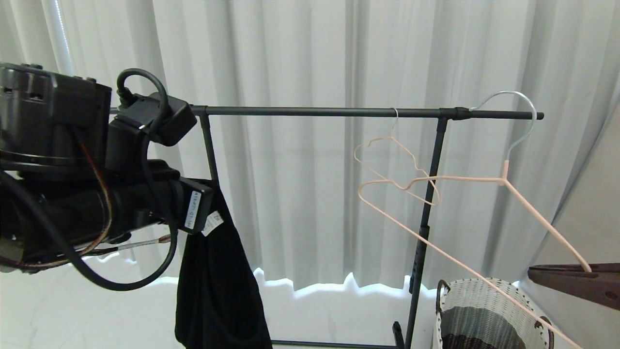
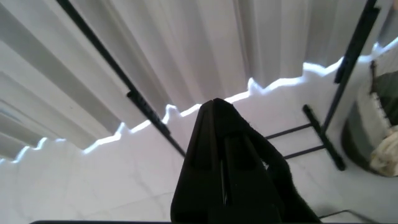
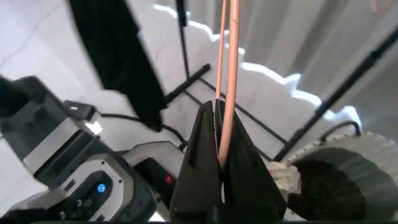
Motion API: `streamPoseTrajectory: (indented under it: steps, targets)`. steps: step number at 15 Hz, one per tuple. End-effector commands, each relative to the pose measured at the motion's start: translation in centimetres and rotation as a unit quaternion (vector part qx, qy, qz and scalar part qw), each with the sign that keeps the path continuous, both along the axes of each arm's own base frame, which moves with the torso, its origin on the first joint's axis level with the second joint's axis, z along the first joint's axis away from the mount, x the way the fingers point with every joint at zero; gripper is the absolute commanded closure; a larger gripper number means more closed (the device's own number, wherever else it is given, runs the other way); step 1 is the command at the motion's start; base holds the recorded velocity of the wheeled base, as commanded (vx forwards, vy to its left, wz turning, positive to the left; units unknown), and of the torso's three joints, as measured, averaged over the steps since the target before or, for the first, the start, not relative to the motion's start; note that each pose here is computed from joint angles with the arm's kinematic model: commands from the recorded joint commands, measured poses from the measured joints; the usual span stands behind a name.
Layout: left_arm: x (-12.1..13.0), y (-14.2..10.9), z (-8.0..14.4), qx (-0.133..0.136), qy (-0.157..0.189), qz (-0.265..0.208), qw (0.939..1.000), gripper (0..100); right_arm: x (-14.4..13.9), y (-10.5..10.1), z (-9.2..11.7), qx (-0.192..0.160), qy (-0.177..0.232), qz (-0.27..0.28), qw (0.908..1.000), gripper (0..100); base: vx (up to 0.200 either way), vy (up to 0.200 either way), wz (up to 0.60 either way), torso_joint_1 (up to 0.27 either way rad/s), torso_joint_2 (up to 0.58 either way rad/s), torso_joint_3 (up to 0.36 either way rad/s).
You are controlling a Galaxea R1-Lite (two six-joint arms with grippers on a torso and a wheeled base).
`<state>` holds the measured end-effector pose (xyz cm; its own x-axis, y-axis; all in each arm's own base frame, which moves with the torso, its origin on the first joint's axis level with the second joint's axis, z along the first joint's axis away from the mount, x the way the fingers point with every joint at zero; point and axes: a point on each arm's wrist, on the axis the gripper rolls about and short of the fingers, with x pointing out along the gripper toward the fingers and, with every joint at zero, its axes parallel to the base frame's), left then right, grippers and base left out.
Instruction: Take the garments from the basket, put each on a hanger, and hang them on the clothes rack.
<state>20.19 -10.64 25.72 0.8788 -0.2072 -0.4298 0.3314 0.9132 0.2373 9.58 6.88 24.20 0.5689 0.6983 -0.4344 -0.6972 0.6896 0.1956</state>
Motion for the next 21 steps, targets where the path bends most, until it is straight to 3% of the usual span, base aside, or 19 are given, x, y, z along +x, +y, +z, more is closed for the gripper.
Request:
streamPoseTrajectory:
  steps: [1,4,6,13,15,18,21]
  targets:
    - [1.6,-2.1,-0.2,-0.016,0.014,-0.010,0.9997,100,-0.7,0.6,-1.2,0.007,0.004,0.051,0.9987,100,0.000,0.000,0.00,0.000,0.00,0.000]
    - [3.4,-3.8,-0.2,-0.032,0.013,0.032,0.9989,100,-1.4,2.0,-2.0,0.015,0.005,0.126,0.9920,100,0.000,0.000,0.00,0.000,0.00,0.000]
    - [3.8,-4.4,0.2,-0.045,0.008,0.038,0.9982,100,-1.0,2.7,-2.1,0.017,0.004,0.136,0.9906,100,0.000,0.000,0.00,0.000,0.00,0.000]
    - [4.4,-4.5,-0.8,-0.048,0.027,0.053,0.9971,100,-0.9,3.8,-2.0,0.036,0.010,0.180,0.9829,100,0.000,0.000,0.00,0.000,0.00,0.000]
    - [3.9,-5.1,-0.9,-0.057,0.036,0.047,0.9966,100,-0.2,4.5,-2.6,0.030,0.019,0.178,0.9834,100,0.000,0.000,0.00,0.000,0.00,0.000]
    - [3.5,-5.7,-0.9,-0.057,0.036,0.034,0.9972,100,1.6,6.4,-3.0,0.059,0.011,0.166,0.9842,100,0.000,0.000,0.00,0.000,0.00,0.000]
    - [3.5,-5.6,-0.8,-0.058,0.035,0.035,0.9971,100,2.3,7.0,-2.9,0.071,0.006,0.160,0.9845,100,0.000,0.000,0.00,0.000,0.00,0.000]
